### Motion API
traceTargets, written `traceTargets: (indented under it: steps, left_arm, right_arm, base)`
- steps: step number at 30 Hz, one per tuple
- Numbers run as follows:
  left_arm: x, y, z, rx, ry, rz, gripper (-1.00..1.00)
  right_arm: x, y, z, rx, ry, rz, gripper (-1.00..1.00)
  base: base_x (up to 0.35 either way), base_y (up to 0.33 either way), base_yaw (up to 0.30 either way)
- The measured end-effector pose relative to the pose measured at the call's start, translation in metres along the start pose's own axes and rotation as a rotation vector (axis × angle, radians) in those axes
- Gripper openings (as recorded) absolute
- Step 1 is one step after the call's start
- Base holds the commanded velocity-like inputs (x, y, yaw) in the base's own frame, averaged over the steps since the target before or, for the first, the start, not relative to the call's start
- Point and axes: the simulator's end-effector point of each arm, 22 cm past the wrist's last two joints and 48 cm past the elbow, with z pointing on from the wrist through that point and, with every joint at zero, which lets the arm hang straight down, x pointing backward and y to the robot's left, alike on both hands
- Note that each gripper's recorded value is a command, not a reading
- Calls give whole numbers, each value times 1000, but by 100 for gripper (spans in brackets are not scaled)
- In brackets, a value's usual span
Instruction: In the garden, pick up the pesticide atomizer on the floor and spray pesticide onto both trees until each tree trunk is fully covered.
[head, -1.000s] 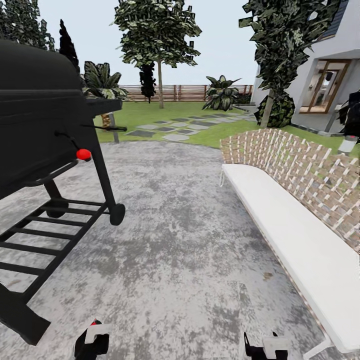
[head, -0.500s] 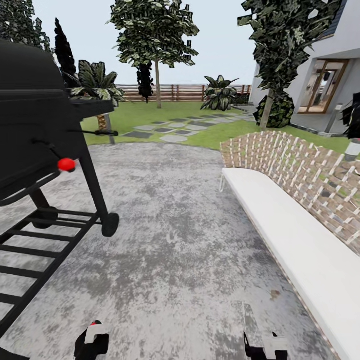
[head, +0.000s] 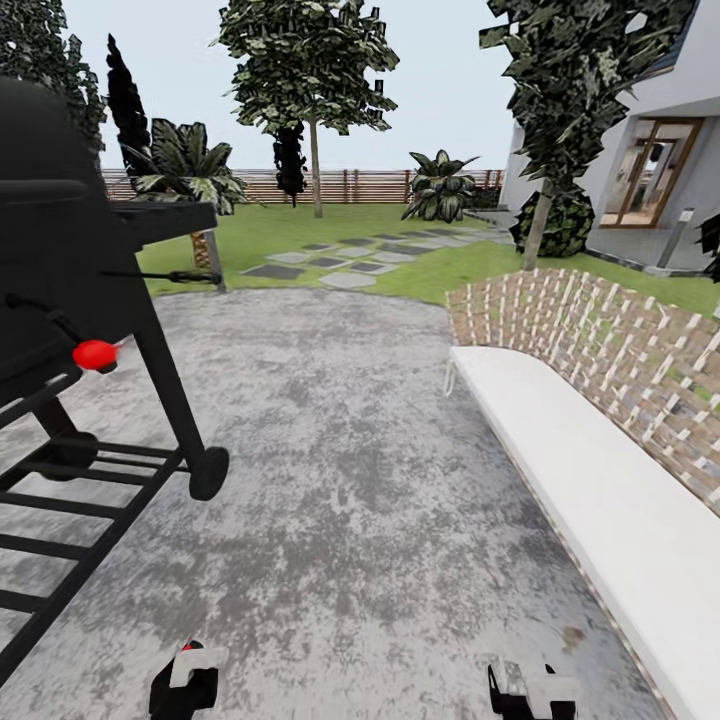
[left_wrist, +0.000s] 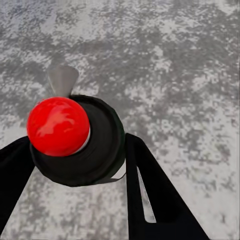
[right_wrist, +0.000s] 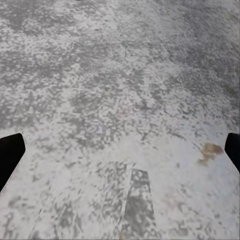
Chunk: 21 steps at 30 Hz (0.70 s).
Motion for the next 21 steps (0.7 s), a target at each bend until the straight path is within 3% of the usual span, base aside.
traceTargets:
  steps: [21]
  left_arm:
    - [0, 0, 0, 0, 1, 0, -100]
  right_arm:
    - [-1, 0, 0, 0, -2, 0, 100]
  base:
    - [340, 0, 0]
